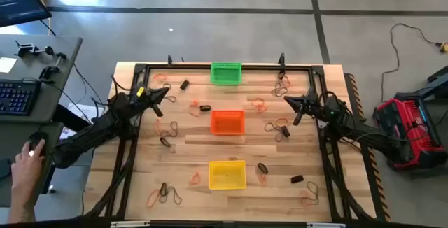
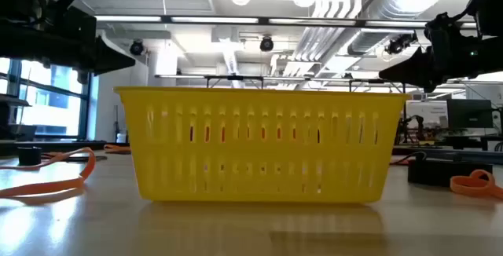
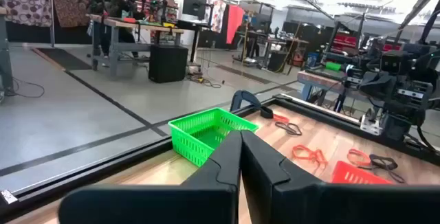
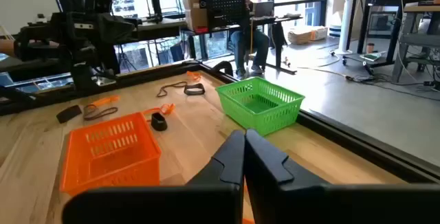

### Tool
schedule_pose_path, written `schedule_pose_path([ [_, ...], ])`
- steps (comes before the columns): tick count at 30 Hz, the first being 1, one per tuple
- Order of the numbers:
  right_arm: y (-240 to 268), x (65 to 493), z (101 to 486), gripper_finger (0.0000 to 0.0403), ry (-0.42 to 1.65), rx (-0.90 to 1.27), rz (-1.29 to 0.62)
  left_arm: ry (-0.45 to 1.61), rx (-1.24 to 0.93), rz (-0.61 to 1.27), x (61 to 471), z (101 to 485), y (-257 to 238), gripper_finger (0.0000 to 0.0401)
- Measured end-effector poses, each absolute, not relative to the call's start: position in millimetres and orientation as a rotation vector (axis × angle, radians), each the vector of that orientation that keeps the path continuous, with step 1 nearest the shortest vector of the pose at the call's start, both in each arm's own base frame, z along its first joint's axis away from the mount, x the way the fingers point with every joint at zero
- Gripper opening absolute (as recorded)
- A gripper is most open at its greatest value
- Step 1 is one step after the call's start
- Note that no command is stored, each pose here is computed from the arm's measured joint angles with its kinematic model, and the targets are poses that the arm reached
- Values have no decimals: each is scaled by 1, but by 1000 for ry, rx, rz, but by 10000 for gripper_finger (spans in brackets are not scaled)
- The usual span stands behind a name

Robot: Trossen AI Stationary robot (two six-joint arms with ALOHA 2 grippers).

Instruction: Sort rubber bands into baskets

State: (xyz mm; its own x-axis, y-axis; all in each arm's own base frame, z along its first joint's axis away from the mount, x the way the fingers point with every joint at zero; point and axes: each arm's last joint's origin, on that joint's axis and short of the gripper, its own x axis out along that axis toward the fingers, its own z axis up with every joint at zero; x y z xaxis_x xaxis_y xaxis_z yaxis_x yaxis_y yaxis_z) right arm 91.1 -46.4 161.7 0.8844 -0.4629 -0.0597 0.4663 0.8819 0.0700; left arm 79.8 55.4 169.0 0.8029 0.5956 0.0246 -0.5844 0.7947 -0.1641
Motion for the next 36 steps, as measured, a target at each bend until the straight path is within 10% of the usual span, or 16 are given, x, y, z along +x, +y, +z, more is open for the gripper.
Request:
schedule_pose_path([
  [36, -46, 91, 162, 0, 42, 83, -484, -75, -132, 632, 76, 169, 60, 0],
])
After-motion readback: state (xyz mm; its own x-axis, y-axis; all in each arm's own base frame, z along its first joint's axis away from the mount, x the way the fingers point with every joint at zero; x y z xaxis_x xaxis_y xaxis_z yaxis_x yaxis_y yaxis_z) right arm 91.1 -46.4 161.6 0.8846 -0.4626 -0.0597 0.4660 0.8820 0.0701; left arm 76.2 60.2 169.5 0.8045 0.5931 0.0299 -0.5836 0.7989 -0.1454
